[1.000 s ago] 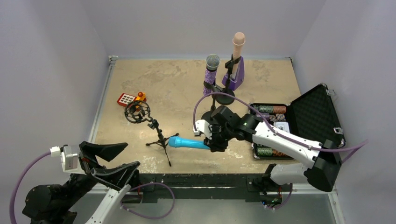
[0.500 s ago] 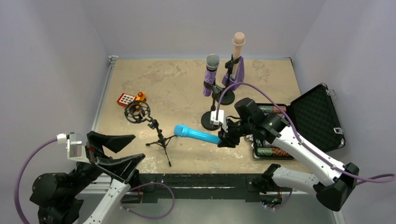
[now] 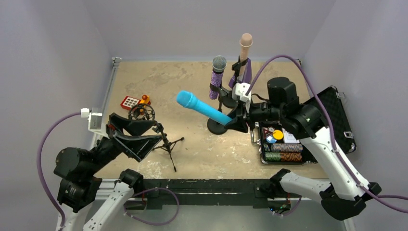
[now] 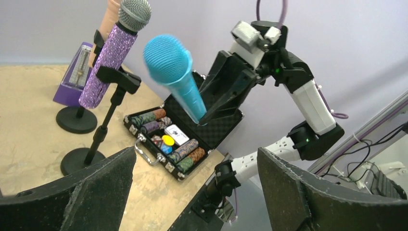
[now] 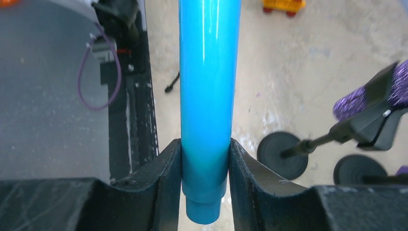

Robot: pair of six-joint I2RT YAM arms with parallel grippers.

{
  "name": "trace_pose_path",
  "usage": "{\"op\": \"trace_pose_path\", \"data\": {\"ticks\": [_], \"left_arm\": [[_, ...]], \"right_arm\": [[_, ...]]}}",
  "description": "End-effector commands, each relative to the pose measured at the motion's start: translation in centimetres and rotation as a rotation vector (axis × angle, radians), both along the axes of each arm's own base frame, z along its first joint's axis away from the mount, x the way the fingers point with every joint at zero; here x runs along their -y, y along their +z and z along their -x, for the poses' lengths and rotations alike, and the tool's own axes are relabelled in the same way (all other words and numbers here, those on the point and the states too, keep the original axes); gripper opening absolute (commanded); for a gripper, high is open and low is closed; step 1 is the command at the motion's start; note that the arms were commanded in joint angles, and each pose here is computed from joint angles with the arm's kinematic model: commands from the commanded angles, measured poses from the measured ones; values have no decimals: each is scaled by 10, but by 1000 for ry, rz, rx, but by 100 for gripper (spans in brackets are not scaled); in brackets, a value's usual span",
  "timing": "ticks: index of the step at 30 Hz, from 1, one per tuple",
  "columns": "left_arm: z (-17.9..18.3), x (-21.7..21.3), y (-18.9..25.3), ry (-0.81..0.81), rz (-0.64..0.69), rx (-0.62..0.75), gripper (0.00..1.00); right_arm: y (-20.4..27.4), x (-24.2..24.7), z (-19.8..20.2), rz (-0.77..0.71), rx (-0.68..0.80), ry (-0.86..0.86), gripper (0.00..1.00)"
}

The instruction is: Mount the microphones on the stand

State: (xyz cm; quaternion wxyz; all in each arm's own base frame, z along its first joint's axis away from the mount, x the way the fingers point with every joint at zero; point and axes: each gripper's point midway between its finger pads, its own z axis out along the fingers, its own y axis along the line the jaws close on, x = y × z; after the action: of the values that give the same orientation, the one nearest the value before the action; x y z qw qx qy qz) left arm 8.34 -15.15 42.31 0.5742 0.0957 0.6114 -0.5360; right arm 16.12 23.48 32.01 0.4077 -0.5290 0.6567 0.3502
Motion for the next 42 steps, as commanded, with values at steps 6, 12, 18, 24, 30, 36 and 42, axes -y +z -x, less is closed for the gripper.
{"op": "trace_pose_path", "data": {"ticks": [6,12,18,24,30,36,42], "left_arm": [[-53,22,44,-14,156,31,99],[-75,37,67,-20,169,91,99],[-105,63,64,43,107,84,97],[-127,87,55,72,91,22,78],[-122,91,63,38,120,32,11],[-84,62,60,28,15,77,0],[-41,9,48,96,-200,115,0]], "right_arm": [[89,-37,-2,-223,-105,70,0],[100,-54,-9,-252,-190,111,0],[95,-61,-8,-250,-223,146,0],[91,-60,-3,-251,-229,164,0],[82,-59,-2,-241,-222,167,0],[60,-34,8,-140,-27,212,79],[5,9,13,-37,124,167,89]]}}
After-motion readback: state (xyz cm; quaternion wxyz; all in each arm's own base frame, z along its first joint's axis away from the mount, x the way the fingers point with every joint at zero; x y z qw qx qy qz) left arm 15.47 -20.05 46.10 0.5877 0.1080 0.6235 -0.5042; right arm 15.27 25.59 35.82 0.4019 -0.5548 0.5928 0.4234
